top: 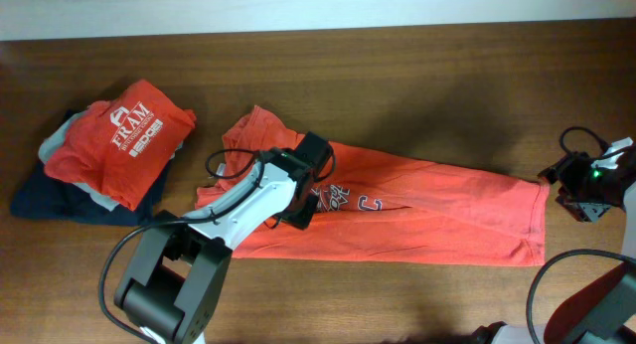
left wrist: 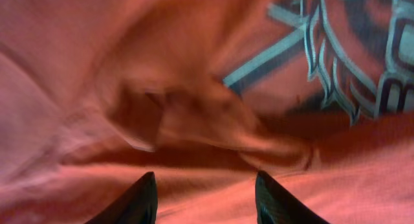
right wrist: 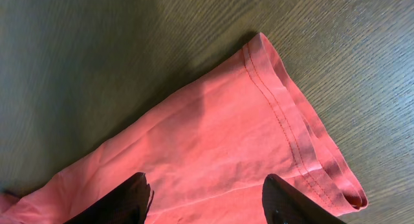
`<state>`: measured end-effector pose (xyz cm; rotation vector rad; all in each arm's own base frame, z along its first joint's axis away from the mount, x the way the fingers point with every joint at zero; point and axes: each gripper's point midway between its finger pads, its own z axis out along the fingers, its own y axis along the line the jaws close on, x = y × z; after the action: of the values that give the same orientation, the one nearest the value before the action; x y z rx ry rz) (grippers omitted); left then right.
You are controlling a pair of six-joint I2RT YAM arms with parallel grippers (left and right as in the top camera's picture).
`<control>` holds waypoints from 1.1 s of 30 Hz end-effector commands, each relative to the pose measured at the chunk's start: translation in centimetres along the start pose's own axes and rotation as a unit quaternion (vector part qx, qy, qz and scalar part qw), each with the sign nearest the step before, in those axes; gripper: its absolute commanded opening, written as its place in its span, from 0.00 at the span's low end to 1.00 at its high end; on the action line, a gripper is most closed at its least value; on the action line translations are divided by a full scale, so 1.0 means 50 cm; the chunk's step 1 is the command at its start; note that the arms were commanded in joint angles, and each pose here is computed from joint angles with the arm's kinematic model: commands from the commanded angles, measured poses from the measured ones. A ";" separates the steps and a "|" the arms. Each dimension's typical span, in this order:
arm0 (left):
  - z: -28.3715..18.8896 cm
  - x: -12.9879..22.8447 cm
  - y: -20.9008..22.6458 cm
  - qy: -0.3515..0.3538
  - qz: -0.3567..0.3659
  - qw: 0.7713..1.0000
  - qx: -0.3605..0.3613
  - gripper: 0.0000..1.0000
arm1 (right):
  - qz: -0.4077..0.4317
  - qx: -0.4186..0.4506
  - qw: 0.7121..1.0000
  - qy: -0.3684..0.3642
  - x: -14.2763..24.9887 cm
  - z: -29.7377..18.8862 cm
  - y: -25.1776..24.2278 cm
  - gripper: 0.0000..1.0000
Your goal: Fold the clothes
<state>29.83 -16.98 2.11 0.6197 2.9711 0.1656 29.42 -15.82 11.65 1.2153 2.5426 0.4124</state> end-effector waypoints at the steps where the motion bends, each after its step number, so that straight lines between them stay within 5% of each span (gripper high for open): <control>1: -0.010 -0.025 0.032 -0.028 0.002 0.999 -0.042 0.49 | -0.008 -0.009 1.000 -0.007 -0.005 -0.011 0.014 0.61; 10: 0.013 -0.042 0.066 -0.033 0.003 0.997 -0.070 0.49 | -0.007 -0.008 1.000 -0.004 -0.003 -0.011 0.014 0.61; 15: 0.028 -0.055 0.075 -0.040 -0.002 0.997 -0.072 0.40 | -0.007 -0.008 1.000 -0.004 -0.002 -0.011 0.014 0.61; 23: 0.021 -0.060 0.078 -0.041 -0.005 0.997 -0.072 0.01 | -0.006 -0.008 1.000 -0.003 -0.001 -0.011 0.013 0.62; 33: -0.120 -0.070 0.096 -0.009 0.023 0.997 -0.076 0.01 | -0.006 -0.008 1.000 -0.003 -0.001 -0.011 0.013 0.62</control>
<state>32.80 -14.09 6.19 0.6417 2.9525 0.3923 29.21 -15.65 11.59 1.2218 2.5509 0.4177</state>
